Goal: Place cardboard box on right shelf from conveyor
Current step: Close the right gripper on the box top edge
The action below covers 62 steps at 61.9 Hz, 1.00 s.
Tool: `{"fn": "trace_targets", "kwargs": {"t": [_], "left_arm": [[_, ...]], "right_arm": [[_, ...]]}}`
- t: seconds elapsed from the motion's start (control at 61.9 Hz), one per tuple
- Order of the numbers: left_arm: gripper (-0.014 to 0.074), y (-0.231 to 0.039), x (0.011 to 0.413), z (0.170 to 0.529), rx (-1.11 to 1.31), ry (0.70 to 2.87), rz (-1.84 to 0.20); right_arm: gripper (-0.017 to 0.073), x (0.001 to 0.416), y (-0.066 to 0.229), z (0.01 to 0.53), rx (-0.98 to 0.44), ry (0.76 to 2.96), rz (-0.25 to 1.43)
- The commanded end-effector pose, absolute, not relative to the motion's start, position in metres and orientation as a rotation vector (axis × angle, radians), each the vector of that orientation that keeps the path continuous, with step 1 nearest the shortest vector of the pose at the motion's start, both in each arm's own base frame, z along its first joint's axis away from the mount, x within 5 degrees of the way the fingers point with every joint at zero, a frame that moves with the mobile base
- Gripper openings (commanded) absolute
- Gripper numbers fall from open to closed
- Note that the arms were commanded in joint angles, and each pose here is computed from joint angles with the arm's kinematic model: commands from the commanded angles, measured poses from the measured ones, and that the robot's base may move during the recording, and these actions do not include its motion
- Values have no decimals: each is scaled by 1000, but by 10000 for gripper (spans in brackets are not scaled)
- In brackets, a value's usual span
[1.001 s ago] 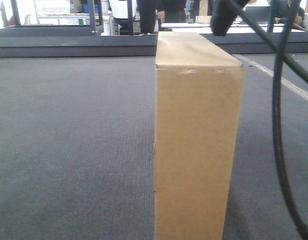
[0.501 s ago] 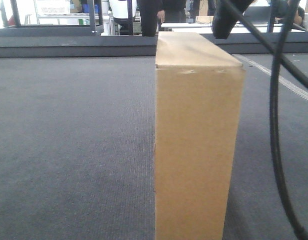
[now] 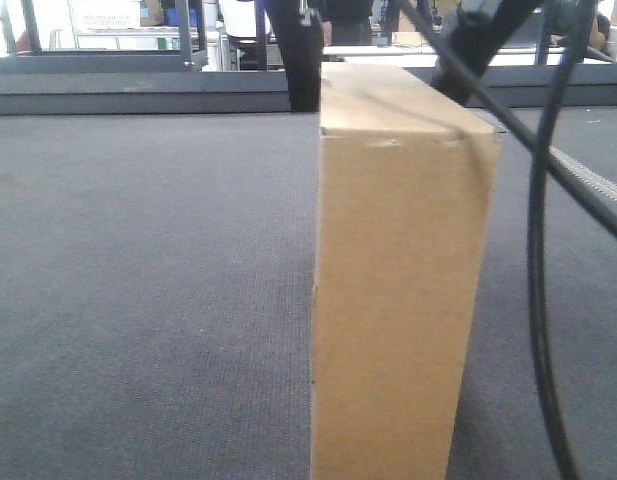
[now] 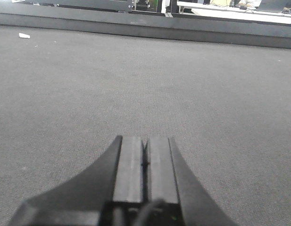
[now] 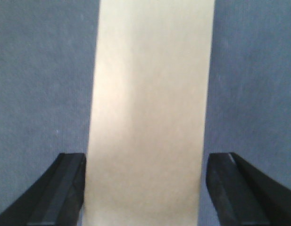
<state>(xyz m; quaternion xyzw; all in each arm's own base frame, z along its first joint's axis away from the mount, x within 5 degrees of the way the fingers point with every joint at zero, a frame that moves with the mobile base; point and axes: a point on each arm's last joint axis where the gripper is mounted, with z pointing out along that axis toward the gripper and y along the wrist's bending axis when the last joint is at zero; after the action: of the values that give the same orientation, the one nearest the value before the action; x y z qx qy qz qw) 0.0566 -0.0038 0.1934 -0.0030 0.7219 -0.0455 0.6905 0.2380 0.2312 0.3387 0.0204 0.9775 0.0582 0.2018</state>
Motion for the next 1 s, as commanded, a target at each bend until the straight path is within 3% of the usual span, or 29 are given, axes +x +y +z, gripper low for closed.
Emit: {"fn": "trace_targets", "kwargs": {"t": [0.0,0.549,0.63,0.807,0.985], "left_arm": [[-119,-3,56,202,-15,1521,-101],[-119,-3,56,202,-15,1521,-101],[-119,-3,56,202,-15,1521,-101],[-119,-3,56,202,-15,1521,-101],[-119,-3,56,202,-15,1521,-101]], "right_arm": [[606,232,227,355,72,2693,241],[601,231,228,352,74,2713,253],[557,231,228,352,74,2712,253],[367,231,228,352,73,2711,253],[348,228,225,357,75,2699,269]]}}
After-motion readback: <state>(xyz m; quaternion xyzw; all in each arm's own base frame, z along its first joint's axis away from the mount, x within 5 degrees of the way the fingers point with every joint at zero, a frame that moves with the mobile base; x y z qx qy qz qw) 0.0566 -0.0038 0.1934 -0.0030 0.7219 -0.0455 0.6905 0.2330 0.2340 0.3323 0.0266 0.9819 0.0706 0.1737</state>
